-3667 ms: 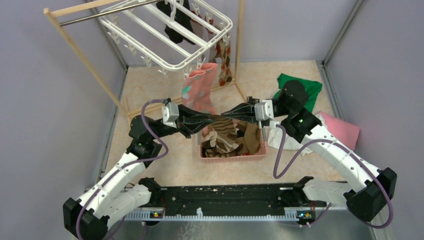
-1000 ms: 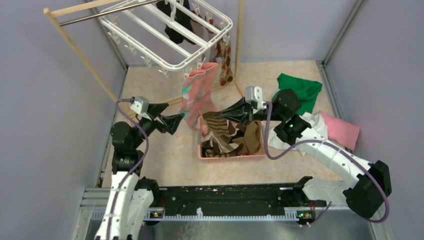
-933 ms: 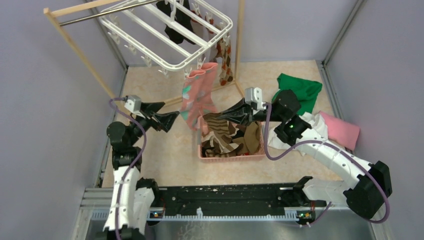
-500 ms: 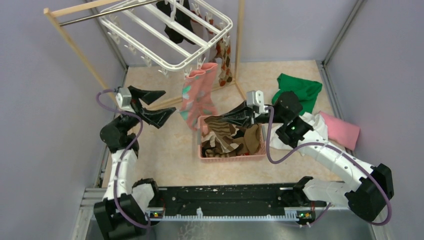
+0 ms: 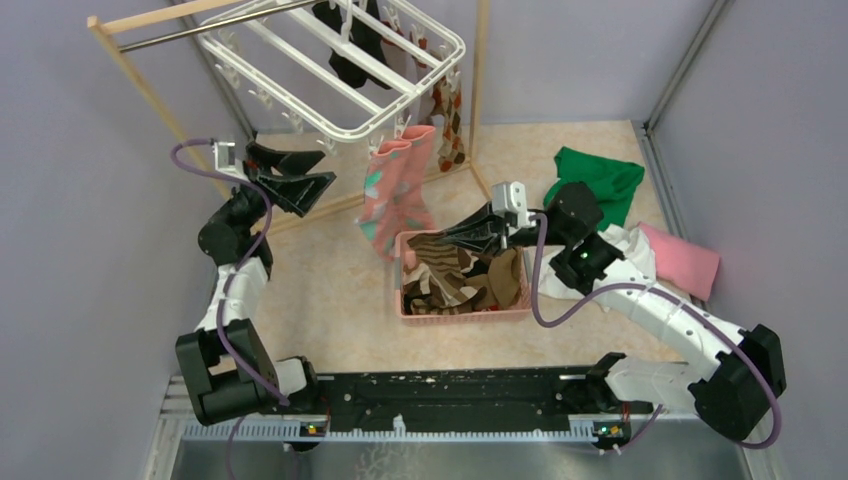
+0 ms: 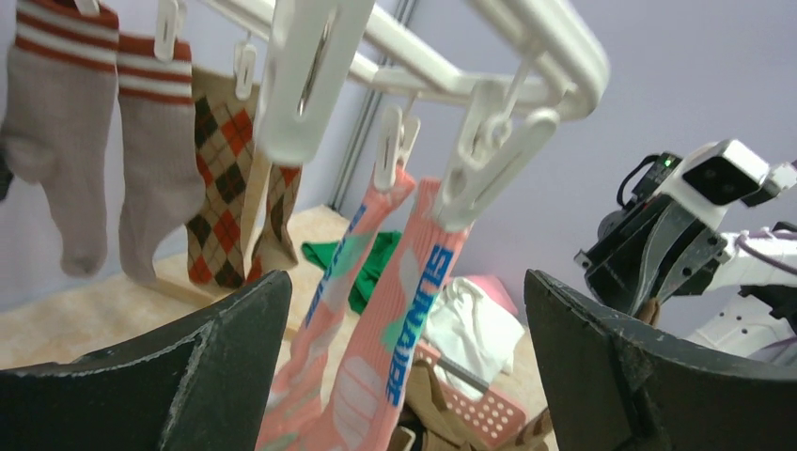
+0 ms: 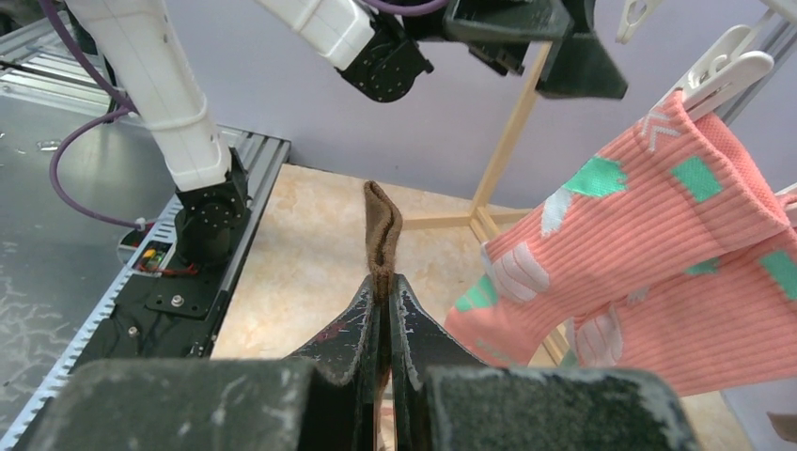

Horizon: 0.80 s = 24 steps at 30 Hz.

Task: Clip the socks to the hanger
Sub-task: Open the clamp at the hanger.

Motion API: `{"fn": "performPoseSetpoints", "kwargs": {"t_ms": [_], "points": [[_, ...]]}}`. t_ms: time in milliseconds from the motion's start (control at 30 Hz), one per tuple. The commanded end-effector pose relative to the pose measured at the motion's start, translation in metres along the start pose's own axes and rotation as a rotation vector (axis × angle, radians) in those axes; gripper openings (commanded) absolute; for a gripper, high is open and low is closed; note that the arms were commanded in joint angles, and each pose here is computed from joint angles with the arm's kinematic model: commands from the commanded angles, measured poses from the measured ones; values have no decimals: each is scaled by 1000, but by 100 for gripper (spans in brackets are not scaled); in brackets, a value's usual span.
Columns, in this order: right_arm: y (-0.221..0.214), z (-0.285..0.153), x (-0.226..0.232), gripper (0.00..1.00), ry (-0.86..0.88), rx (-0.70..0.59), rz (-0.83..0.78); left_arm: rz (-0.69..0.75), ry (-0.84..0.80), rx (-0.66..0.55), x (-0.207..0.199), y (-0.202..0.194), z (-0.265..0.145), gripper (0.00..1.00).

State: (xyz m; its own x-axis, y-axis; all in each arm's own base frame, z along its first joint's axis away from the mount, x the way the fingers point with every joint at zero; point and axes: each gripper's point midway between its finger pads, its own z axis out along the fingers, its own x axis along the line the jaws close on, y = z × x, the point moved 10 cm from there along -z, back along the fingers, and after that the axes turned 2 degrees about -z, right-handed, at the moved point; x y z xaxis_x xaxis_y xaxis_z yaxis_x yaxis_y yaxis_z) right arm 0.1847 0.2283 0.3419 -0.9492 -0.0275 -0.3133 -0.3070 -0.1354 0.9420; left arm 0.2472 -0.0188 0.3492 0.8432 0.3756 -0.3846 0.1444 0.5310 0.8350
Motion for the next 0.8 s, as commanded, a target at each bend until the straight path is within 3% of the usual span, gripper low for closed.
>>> {"fn": "performPoseSetpoints", "kwargs": {"t_ms": [0, 233, 767], "points": [[11, 6, -5, 0, 18, -37, -52, 310, -188, -105, -33, 28, 9, 99], [11, 9, -8, 0, 32, -36, -61, 316, -224, -48, -41, 32, 13, 99], [16, 14, -15, 0, 26, -66, -59, 327, -242, -38, -40, 13, 14, 95]]}}
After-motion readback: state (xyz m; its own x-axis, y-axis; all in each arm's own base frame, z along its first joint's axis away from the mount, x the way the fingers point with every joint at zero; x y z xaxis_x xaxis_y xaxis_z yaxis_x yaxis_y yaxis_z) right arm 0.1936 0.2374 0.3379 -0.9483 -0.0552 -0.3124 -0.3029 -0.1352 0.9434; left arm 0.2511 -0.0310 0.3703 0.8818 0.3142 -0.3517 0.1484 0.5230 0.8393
